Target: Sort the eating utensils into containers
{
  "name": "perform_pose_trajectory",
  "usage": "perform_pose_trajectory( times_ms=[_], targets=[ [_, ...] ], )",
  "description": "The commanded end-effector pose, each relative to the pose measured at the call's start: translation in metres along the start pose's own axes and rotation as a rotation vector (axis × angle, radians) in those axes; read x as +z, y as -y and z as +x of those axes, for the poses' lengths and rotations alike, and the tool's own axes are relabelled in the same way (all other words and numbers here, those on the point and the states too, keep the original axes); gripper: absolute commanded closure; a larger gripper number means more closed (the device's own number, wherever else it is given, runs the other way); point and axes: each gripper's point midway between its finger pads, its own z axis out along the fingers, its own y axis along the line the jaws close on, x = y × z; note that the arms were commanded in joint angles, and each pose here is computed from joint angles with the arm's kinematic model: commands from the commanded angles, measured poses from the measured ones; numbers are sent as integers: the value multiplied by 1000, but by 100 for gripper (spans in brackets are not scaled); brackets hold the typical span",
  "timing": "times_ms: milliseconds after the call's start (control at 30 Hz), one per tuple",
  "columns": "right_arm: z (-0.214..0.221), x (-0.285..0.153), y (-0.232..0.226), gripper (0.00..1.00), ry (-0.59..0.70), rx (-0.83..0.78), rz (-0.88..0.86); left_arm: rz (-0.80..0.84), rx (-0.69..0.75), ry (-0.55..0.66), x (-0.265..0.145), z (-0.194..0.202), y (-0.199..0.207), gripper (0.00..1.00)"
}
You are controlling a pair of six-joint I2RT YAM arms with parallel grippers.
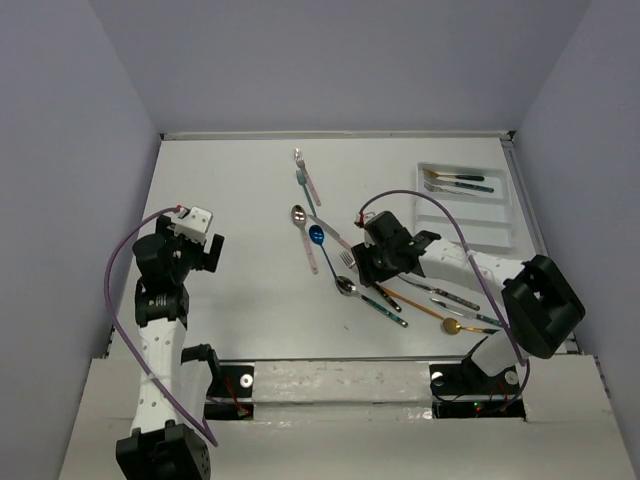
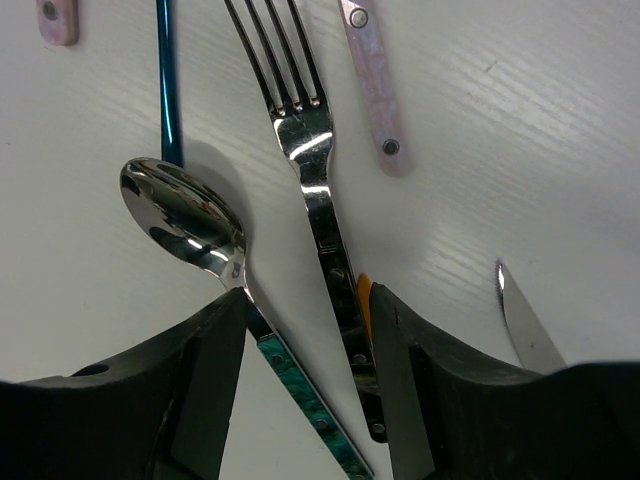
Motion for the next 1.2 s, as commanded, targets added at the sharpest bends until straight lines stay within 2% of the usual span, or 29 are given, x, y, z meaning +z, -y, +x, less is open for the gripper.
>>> perform_pose_trajectory(
  times_ms=[0, 100, 233, 333, 433, 500, 533, 633, 800, 900, 1033, 1100, 1133, 1167],
  targets=[
    [15, 10, 3, 43, -43, 20, 32, -62, 20, 12, -9, -6, -10, 1],
    [21, 22, 7, 45, -83, 16, 54, -51, 13, 21, -9, -8, -8, 1],
    [23, 33, 7, 54, -119, 6, 58, -57, 13, 12, -9, -4, -8, 1],
    [20, 37, 8, 68, -123, 5, 72, -64, 14, 13, -9, -3, -9, 1],
    [17, 38, 9, 77, -120, 0, 82, -71, 15, 20, -10, -5, -10, 1],
    [14, 38, 9, 91, -111, -2, 84, -72, 14, 21, -11, -5, -10, 1],
    [14, 39, 9, 94, -113, -8, 83, -71, 16, 23, -11, -5, -10, 1],
    [8, 38, 7, 100, -103, -35, 70, -70, 17, 22, -10, -3, -9, 1],
    [-7, 35, 1, 100, -74, -98, 34, -75, 19, 15, -10, 1, -9, 1],
    [-39, 21, -5, 100, 9, -174, 12, -69, 17, 8, -9, 4, -7, 1],
    [-113, -25, -16, 100, 227, -327, 5, -79, 24, 26, -8, 1, -10, 1],
    [-168, -65, -22, 100, 420, -379, 34, -79, 22, 23, -7, 3, -9, 1],
    [-187, -80, -15, 100, 483, -462, 98, -80, 22, 22, -7, 3, -9, 1],
    [-217, -101, -15, 100, 599, -501, 143, -79, 22, 22, -7, 3, -9, 1]
  ],
)
